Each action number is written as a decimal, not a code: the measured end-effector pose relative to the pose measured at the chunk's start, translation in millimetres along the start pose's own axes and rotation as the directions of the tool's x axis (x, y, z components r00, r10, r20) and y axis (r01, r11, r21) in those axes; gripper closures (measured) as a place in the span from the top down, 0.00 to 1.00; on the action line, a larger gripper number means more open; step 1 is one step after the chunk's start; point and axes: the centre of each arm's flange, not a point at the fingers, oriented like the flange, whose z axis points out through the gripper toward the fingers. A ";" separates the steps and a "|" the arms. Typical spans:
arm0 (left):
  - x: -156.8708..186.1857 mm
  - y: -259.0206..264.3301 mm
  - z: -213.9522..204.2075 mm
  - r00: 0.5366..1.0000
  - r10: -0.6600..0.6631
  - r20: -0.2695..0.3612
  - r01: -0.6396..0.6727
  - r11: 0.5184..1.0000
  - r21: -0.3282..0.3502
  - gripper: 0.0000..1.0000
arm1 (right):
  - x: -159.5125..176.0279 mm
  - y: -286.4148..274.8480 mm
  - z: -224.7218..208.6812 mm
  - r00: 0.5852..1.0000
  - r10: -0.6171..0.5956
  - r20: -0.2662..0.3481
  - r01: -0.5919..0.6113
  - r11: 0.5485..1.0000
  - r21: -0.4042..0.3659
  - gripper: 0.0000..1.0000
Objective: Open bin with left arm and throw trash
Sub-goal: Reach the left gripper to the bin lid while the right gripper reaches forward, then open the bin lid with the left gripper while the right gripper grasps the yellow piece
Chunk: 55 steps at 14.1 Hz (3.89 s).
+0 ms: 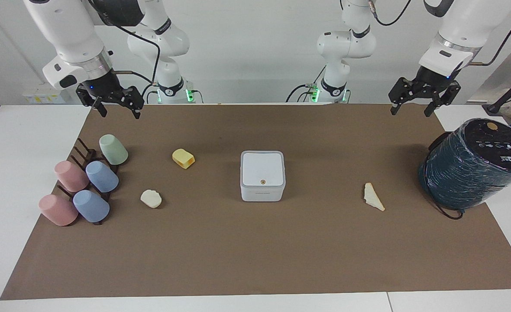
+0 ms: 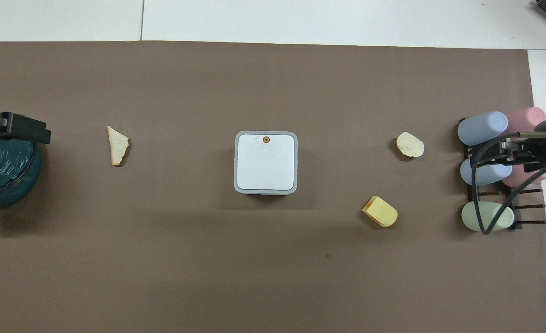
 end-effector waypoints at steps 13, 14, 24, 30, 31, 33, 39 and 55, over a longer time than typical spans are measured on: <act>-22.1 117.1 41.7 1.000 -0.016 -0.012 0.016 1.000 -0.019 0.01 | -18.8 3.0 60.7 0.999 0.001 -0.043 -0.001 1.000 0.006 1.00; -24.3 135.4 49.4 1.000 -0.015 -0.017 0.014 1.000 -0.022 0.01 | -22.3 3.3 68.9 0.998 0.001 -0.062 0.000 1.000 0.009 1.00; -14.8 293.8 168.2 0.983 -0.137 -0.121 0.121 0.984 -0.128 0.01 | -11.6 -2.0 119.7 0.989 -0.005 -0.146 0.008 1.000 0.018 1.00; 1.6 309.2 192.9 0.969 -0.166 -0.184 0.128 0.971 -0.200 0.01 | 8.1 -12.5 159.9 0.987 -0.019 -0.157 0.023 1.000 0.019 1.00; 1.0 313.6 196.3 0.969 -0.163 -0.185 0.124 0.971 -0.205 0.01 | 11.6 -19.9 171.0 0.986 -0.032 -0.166 0.035 0.999 0.020 1.00; -1.4 327.7 213.4 0.973 -0.145 -0.178 0.108 0.973 -0.203 0.01 | 22.0 -31.2 195.6 0.978 -0.048 -0.204 0.054 0.998 0.024 1.00; -0.8 344.2 247.9 0.976 -0.132 -0.174 0.096 0.975 -0.199 0.01 | 69.0 -15.1 262.1 0.882 -0.246 -0.402 0.247 0.968 -0.049 1.00; 65.4 247.1 163.8 0.966 -0.257 -0.023 0.255 0.963 -0.083 0.01 | 76.9 -46.6 288.4 0.836 -0.263 -0.482 0.273 0.961 -0.050 0.18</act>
